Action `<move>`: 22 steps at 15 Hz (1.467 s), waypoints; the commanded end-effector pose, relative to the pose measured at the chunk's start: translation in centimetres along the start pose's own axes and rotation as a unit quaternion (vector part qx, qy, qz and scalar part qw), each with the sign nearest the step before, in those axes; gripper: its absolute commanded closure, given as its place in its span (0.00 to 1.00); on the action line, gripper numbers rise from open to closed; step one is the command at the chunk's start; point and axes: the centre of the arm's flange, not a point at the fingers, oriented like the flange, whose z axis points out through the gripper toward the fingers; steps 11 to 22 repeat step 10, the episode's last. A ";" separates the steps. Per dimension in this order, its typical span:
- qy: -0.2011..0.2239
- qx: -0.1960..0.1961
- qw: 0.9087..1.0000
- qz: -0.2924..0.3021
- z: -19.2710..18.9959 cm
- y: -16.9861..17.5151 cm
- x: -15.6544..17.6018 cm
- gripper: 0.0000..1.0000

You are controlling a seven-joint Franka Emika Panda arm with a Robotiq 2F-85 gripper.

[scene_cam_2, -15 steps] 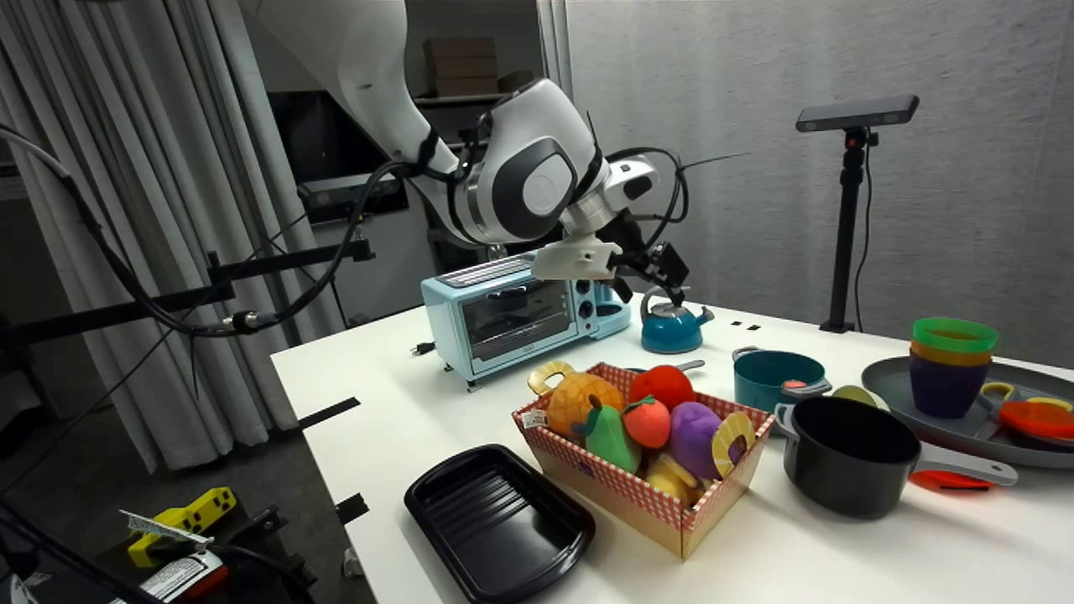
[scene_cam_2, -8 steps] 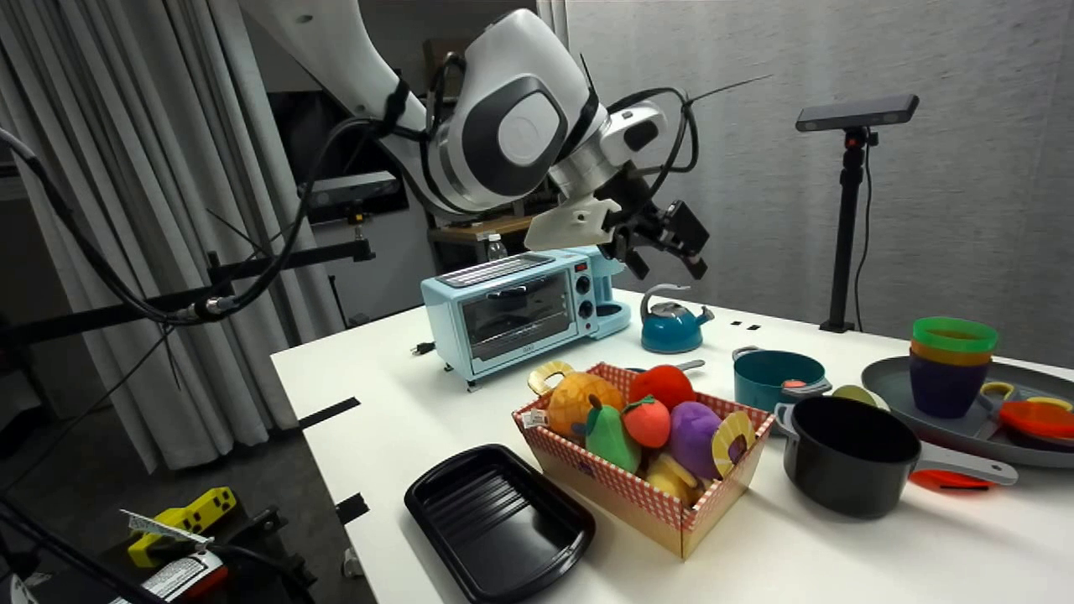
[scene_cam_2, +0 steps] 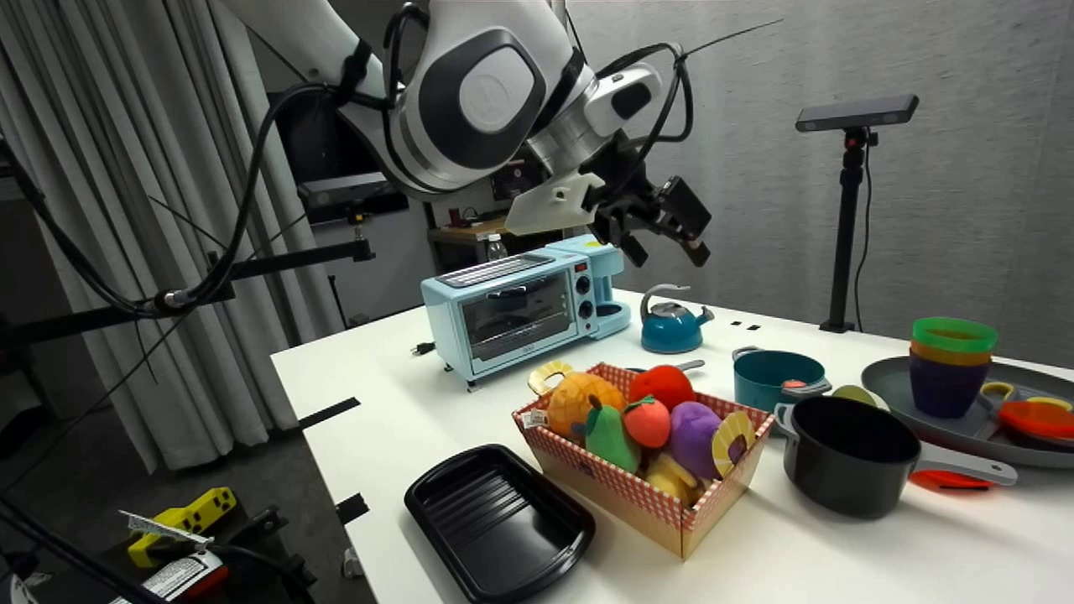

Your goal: Remove the lid from the blue pot and put it on the pan

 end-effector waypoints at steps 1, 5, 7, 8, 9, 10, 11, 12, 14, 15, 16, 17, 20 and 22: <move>0.000 0.001 1.000 0.001 -0.2 0.0 -0.1 0.00; 0.000 0.003 1.000 0.001 -0.5 0.0 -0.4 0.00; -0.001 0.003 1.000 0.001 -0.5 -0.1 -0.4 0.00; -0.001 0.003 1.000 0.001 -0.5 -0.1 -0.4 0.00; -0.001 0.003 1.000 0.001 -0.5 -0.1 -0.4 0.00; -0.001 0.003 1.000 0.001 -0.5 -0.1 -0.4 0.00; -0.001 0.003 1.000 0.001 -0.5 -0.1 -0.4 0.00; -0.001 0.003 1.000 0.001 -0.5 -0.1 -0.4 0.00; -0.001 0.003 1.000 0.001 -0.5 -0.1 -0.4 0.00; -0.001 0.003 1.000 0.001 -0.5 -0.1 -0.4 0.00; -0.001 0.003 1.000 0.001 -0.5 -0.1 -0.4 0.00; -0.001 0.003 1.000 0.001 -0.5 -0.1 -0.4 0.00; -0.001 0.003 1.000 0.001 -0.5 -0.1 -0.4 0.00; -0.001 0.003 1.000 0.001 -0.5 -0.1 -0.4 0.00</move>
